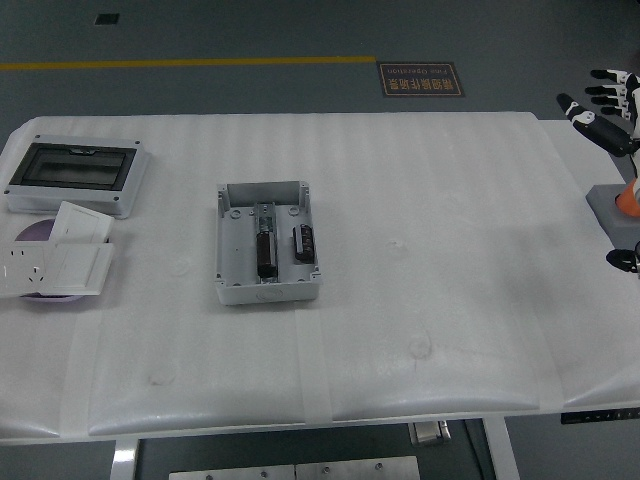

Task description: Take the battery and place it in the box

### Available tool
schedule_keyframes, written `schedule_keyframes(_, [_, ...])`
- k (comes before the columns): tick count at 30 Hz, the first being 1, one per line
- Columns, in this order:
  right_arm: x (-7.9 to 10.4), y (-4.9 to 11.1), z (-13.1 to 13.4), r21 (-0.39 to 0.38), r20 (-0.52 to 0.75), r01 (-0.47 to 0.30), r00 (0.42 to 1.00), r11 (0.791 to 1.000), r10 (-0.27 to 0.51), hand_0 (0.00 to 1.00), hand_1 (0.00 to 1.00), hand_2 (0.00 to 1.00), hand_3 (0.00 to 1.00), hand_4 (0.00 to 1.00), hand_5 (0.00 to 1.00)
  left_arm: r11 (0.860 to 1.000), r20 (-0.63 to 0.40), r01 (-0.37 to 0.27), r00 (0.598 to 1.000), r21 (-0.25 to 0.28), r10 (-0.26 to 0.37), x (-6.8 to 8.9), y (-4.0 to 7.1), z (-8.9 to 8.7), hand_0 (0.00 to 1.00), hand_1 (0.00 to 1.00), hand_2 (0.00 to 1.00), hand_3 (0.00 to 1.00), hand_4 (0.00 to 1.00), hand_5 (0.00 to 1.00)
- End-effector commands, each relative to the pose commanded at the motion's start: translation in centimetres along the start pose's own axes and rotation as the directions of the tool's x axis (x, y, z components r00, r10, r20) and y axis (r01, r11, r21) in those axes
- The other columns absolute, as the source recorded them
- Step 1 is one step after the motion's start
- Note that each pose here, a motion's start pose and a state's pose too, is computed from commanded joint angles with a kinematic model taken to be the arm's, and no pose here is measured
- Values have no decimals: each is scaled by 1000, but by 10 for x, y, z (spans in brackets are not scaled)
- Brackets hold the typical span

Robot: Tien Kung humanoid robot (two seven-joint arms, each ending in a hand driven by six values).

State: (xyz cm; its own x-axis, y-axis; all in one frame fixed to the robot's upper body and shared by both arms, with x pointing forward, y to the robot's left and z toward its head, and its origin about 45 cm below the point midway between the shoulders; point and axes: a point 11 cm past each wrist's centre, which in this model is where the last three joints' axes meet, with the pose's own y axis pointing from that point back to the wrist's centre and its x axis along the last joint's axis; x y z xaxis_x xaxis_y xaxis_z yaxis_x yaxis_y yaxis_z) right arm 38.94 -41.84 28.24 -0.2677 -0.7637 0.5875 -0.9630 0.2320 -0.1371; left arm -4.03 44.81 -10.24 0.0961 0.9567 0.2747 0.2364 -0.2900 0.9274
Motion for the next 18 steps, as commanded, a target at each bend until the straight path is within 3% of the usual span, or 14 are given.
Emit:
schedule_keyframes(8, [3,4,-13,49,34,1,999,999,-3,701,712,721,777,891,473,1000,-21,10,1000,6,-9,-5,-3,-10,652,664,619,596,472,425])
schedule_keyframes(18, [9,13,-17,78,171,-18,985,997,4,699,709,721,778,891,478,1000,-52,16,998,1,-16,-7,-3,-12,652,664,619,598,473,425])
